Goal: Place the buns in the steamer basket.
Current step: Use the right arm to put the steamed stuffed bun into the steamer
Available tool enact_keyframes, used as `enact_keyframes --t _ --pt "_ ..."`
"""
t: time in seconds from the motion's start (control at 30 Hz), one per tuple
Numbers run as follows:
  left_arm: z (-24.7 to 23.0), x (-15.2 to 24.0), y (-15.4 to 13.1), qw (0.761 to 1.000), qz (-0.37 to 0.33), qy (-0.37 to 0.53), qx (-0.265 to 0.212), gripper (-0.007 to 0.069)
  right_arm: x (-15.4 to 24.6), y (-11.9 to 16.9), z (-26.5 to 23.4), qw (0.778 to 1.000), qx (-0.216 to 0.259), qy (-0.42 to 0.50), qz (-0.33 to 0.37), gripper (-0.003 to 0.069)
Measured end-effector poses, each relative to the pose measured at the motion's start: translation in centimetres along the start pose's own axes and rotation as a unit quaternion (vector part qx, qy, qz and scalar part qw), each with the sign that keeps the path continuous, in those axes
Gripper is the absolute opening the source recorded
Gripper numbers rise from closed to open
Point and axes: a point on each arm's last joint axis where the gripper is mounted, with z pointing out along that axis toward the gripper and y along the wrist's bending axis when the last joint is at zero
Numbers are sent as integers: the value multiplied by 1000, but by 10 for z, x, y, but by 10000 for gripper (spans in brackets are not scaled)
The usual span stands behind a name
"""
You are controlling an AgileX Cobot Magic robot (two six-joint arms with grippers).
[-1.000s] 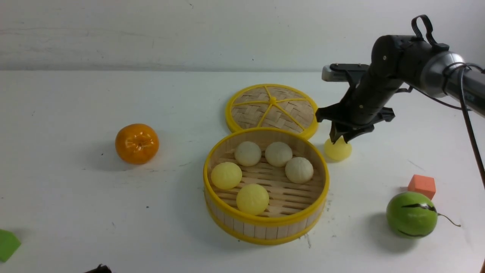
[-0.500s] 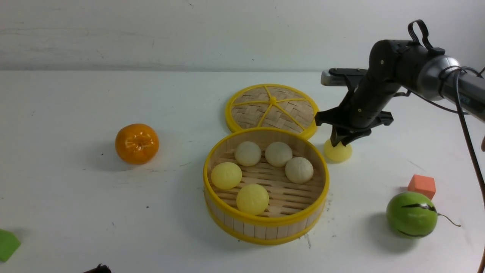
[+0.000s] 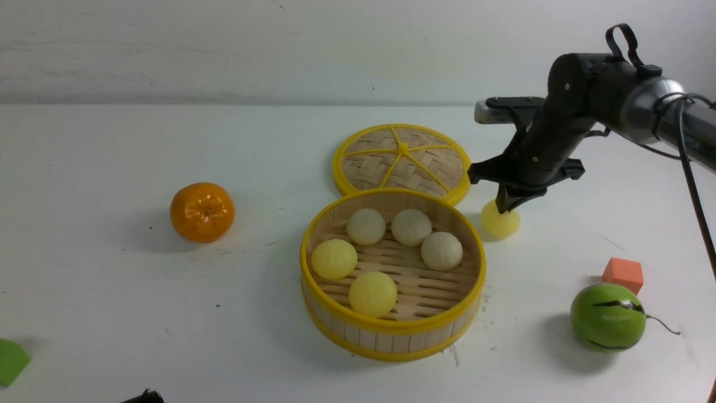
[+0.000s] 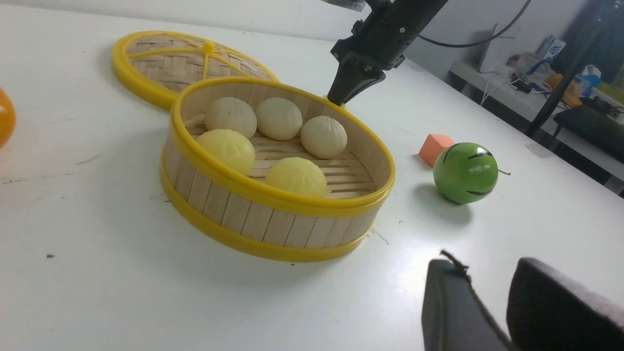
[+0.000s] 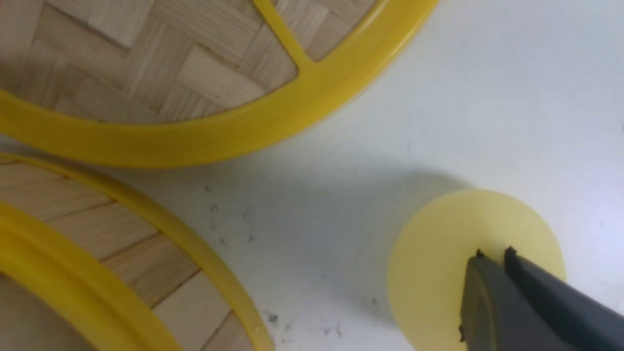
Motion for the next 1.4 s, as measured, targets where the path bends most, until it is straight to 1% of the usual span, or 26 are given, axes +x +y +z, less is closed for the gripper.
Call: enact_keyframes --t 0.03,0.07,0.1,0.2,0.23,0.27,0.3,0.33,0.43,0.47,0.53,0.6,0.67,0.87,1.2,1.37,1.4 --pt "0 0 0 1000 0 0 0 182 0 2 -15 1000 0 -1 -7 -9" --pt "0 0 0 1000 0 0 0 183 -1 2 -18 1000 0 -3 -8 -9" --pt "0 0 0 1000 0 0 0 183 -1 6 -39 1000 -2 -4 -18 -9" --pt "0 0 0 1000 0 0 0 187 3 20 -72 999 -8 -6 -35 -8" --pt "0 0 0 1000 0 0 0 188 3 20 -72 999 -8 -3 -35 -8" --pt "0 0 0 1000 0 0 0 189 8 33 -89 999 -14 6 -50 -7" --pt "0 0 0 1000 0 0 0 190 8 35 -90 999 -15 6 -52 -7" --pt "0 0 0 1000 0 0 0 192 13 53 -100 997 -22 8 -71 -6" --pt "0 0 0 1000 0 0 0 194 22 82 -107 994 -35 10 -102 -2" --pt "0 0 0 1000 0 0 0 196 29 96 -107 992 -41 16 -117 0" --pt "0 0 0 1000 0 0 0 197 42 115 -105 989 -48 33 -138 1" --pt "0 0 0 1000 0 0 0 200 57 131 -97 985 -49 58 -154 1" --pt "0 0 0 1000 0 0 0 202 69 139 -87 982 -43 81 -167 1" --pt "0 0 0 1000 0 0 0 207 89 151 -69 977 -41 111 -179 1" --pt "0 0 0 1000 0 0 0 214 93 151 -53 982 -33 82 -164 11" --pt "0 0 0 1000 0 0 0 218 92 149 -50 986 -24 79 -145 49" --pt "0 0 0 1000 0 0 0 218 92 149 -48 986 -23 82 -141 76"
